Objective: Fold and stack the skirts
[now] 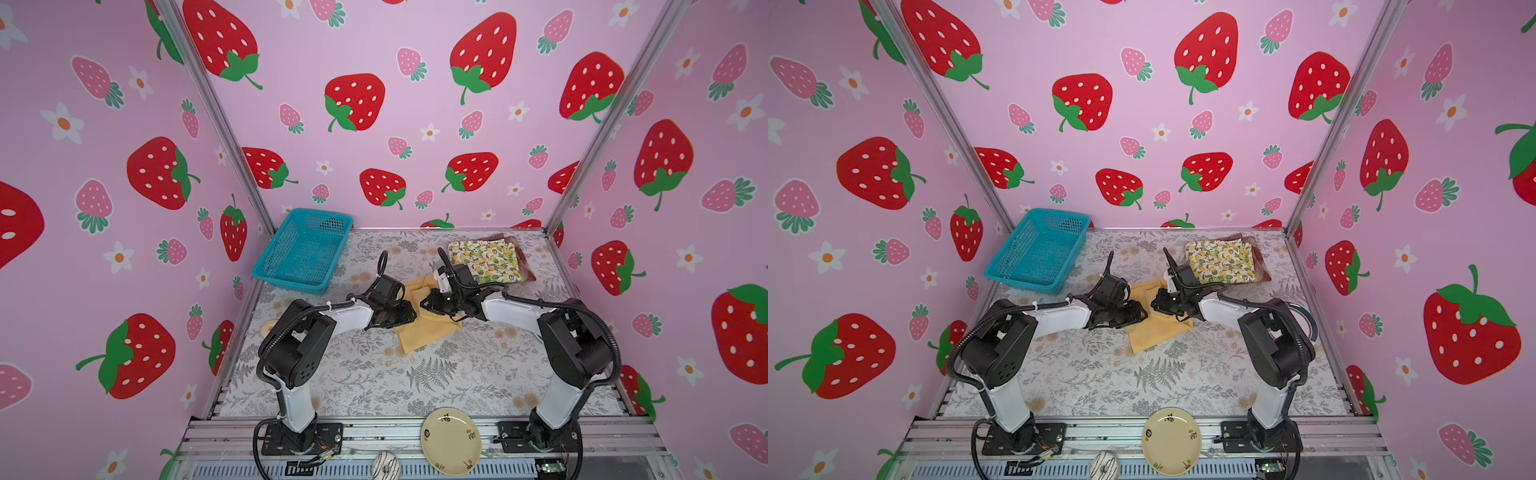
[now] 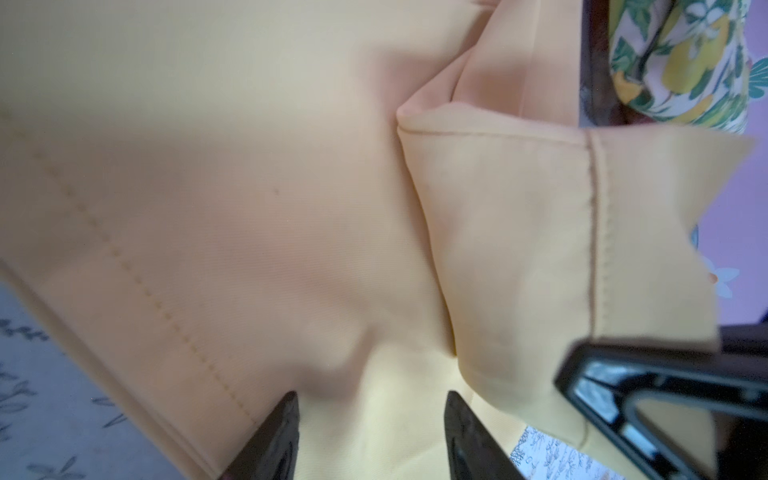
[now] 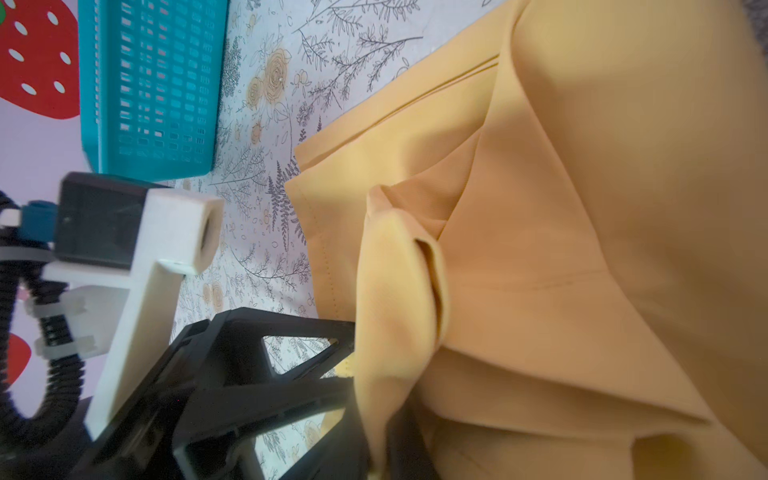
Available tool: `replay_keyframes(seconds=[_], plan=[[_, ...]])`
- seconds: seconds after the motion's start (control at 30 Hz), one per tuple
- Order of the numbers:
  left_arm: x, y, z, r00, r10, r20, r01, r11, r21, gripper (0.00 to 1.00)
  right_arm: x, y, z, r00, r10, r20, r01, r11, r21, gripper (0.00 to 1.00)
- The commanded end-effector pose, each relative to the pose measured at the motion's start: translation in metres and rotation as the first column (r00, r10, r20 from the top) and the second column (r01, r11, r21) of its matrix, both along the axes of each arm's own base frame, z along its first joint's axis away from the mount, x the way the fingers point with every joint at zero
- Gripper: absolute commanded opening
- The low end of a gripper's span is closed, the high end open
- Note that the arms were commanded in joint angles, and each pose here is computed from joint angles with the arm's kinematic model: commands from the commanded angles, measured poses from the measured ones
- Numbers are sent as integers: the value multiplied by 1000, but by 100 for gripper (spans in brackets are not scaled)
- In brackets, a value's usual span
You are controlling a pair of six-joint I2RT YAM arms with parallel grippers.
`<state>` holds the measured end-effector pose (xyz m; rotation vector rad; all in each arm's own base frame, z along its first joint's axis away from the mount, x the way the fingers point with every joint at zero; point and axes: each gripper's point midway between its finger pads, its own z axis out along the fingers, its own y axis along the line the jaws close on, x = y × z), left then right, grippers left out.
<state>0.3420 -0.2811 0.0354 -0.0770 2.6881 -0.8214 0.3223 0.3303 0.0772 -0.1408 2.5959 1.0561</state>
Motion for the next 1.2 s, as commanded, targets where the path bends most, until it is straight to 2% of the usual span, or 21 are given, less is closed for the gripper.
replay_keyframes(seconds=[0.0, 0.2, 0.33, 0.63, 0.7, 1.17], plan=[[-12, 11, -12, 999, 3, -46, -1, 999, 50, 58, -2, 10, -3, 1000, 3, -27, -2, 998, 62, 15], [-11, 14, -4, 1000, 7, -20, -5, 998, 57, 57, -3, 15, -12, 998, 2, -55, 3, 995, 101, 32], [-12, 16, -1, 1000, 7, -10, -6, 998, 57, 57, -3, 20, -11, 998, -5, -69, 16, 988, 151, 35], [-17, 26, 5, 999, 35, 24, -36, 998, 56, 56, -2, 27, -3, 996, -21, -86, 41, 971, 235, 51], [-19, 29, 7, 998, 45, 33, -46, 997, 54, 56, -2, 30, -1, 996, -23, -88, 45, 968, 248, 57], [-27, 55, 4, 993, 113, 34, -114, 992, 47, 56, -3, 72, 35, 996, 2, -84, 33, 910, 414, 66]])
